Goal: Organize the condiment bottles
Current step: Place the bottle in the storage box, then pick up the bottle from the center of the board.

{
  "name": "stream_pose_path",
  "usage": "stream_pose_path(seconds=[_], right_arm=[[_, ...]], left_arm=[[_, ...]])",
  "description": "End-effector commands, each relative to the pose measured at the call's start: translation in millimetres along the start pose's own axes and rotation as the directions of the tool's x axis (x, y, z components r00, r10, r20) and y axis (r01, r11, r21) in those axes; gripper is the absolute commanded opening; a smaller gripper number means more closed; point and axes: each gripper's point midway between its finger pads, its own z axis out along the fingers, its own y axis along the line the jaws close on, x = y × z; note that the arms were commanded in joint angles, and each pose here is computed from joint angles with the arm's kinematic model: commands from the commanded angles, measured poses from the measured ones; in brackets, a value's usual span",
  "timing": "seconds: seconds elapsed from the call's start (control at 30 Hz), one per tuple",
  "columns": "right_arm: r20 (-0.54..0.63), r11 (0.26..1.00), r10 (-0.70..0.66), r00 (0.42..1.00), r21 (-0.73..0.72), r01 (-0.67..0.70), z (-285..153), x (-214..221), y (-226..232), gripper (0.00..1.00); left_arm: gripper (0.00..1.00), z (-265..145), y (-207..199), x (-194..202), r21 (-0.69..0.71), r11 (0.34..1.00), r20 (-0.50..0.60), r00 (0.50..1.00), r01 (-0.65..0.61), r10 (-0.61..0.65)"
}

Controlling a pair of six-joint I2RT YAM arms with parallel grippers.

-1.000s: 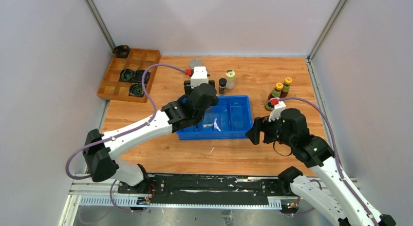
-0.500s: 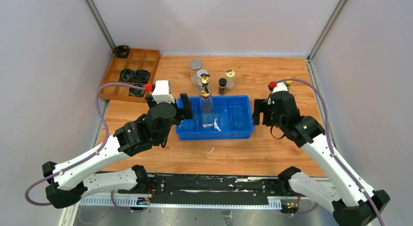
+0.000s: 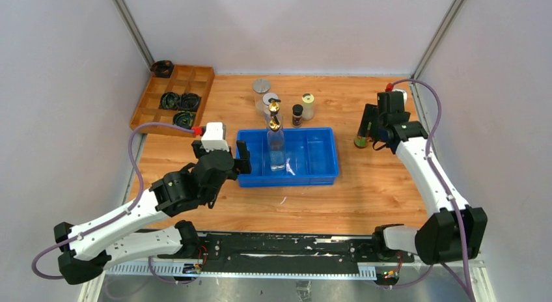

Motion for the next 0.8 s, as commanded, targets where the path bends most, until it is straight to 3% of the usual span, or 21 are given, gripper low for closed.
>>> stream_pose_path(seconds=[0.0,0.47,0.77], right_arm=[[0.044,0.997,0.005,0.999,-0.080,-0.002,11,-29,13,0.86],[0.051,0.997,-0.030,0.998,-0.074,0.034,43,-39,22,0.72],[0.109,0.999,-0.009,0.994,-0.052,0.014,54,-45,21,0.71]], left_arm=[[1.00,-1,4,3,-0.008,1.000,0.005,1.000,0.023,-0.023],[1.00,7,0,13,-0.019,1.000,-0.011,1.000,0.010,-0.010],[1.00,9,-2,12,-0.017,1.000,-0.009,1.000,0.004,-0.004]])
